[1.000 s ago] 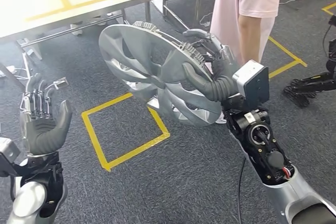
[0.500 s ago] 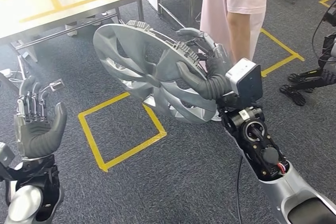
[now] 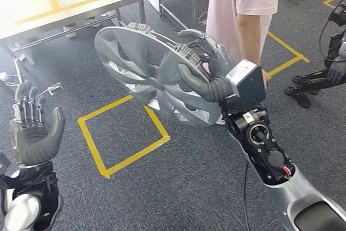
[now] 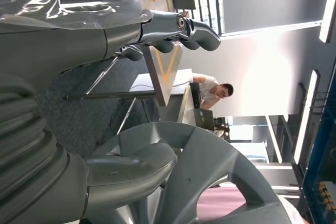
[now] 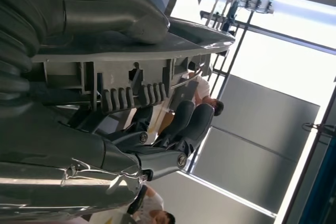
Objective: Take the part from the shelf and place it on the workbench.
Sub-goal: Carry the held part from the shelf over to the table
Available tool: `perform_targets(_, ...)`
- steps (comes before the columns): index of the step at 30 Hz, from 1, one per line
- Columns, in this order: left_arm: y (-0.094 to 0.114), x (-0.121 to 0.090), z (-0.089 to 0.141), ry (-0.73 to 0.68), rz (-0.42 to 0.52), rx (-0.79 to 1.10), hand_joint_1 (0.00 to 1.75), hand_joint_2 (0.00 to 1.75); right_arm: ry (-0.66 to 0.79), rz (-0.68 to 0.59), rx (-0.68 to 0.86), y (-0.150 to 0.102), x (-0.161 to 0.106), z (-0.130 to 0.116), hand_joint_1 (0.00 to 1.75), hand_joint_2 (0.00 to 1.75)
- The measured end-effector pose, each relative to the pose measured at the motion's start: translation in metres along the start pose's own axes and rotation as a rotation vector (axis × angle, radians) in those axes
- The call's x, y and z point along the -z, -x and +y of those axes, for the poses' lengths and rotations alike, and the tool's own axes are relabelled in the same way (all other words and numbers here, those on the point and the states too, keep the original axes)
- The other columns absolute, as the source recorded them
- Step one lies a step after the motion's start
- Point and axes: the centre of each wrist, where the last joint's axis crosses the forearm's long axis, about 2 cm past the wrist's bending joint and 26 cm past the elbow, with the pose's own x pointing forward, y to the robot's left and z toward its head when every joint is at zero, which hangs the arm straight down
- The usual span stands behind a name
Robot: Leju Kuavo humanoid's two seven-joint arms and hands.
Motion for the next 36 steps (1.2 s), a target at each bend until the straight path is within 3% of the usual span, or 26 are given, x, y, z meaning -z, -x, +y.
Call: perform_targets(36,-0.0054,0.004,0.0017,-0.002,-0.016,-0.005,0.0,1.75,-0.003,-0.004,0.002,-0.003,-0.0005,0.0002,1.75,1.75)
